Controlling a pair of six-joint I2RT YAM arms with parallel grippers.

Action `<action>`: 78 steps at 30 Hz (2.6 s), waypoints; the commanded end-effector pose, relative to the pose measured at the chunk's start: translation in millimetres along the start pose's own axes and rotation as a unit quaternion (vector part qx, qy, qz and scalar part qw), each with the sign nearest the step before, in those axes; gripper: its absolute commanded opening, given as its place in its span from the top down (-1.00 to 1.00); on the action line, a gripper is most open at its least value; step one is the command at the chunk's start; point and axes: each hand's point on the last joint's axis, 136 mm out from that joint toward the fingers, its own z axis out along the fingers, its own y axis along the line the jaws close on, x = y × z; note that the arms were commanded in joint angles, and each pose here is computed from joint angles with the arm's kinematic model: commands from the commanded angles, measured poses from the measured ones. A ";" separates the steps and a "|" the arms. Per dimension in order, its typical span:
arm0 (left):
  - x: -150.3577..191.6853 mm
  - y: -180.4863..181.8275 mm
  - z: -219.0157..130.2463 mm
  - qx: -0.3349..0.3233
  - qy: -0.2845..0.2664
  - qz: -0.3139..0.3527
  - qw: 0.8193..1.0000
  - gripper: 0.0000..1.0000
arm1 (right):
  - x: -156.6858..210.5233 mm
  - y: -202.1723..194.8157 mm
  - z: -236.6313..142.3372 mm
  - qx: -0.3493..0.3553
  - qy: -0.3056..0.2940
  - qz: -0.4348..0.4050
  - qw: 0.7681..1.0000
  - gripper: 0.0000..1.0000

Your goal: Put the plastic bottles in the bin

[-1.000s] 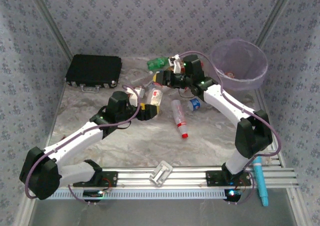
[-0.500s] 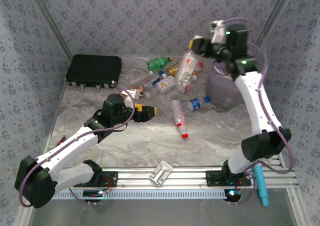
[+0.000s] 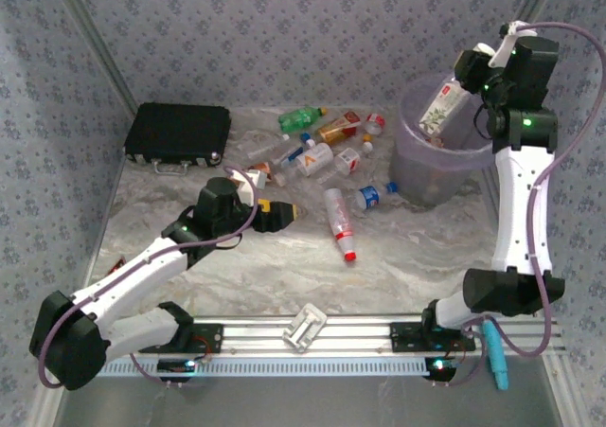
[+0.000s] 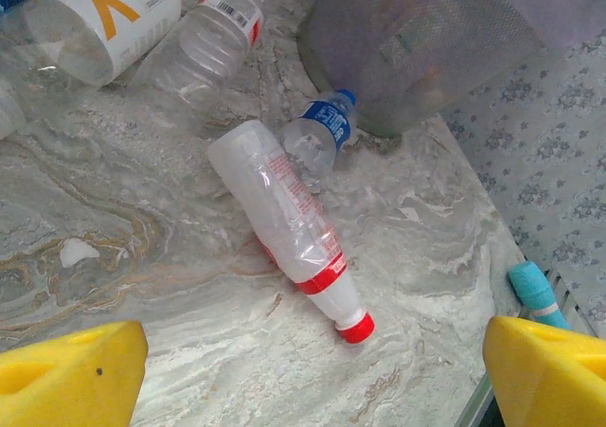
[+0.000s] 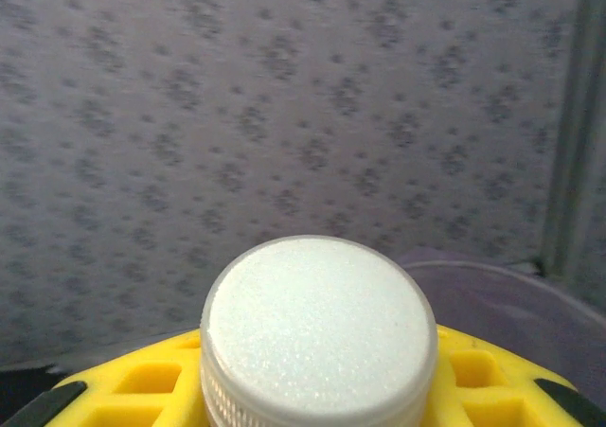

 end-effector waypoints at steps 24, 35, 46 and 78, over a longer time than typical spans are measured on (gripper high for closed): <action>9.5 13.7 25.9 -0.094 0.040 -0.059 0.993 -0.91 | 183.9 -50.3 115.4 0.080 0.261 -0.048 0.961 0.21; 33.9 5.0 63.7 -0.094 0.076 -0.079 0.990 -0.93 | 222.0 -54.1 125.3 0.073 0.314 -0.024 0.946 0.03; 51.5 0.8 92.6 -0.095 0.102 -0.090 0.986 -0.93 | 166.5 -46.9 93.2 0.084 0.280 -0.034 0.956 -0.59; 122.3 -14.0 202.4 -0.142 0.163 -0.241 0.946 -0.73 | 92.3 -8.2 -20.9 0.011 0.172 -0.002 0.985 -0.73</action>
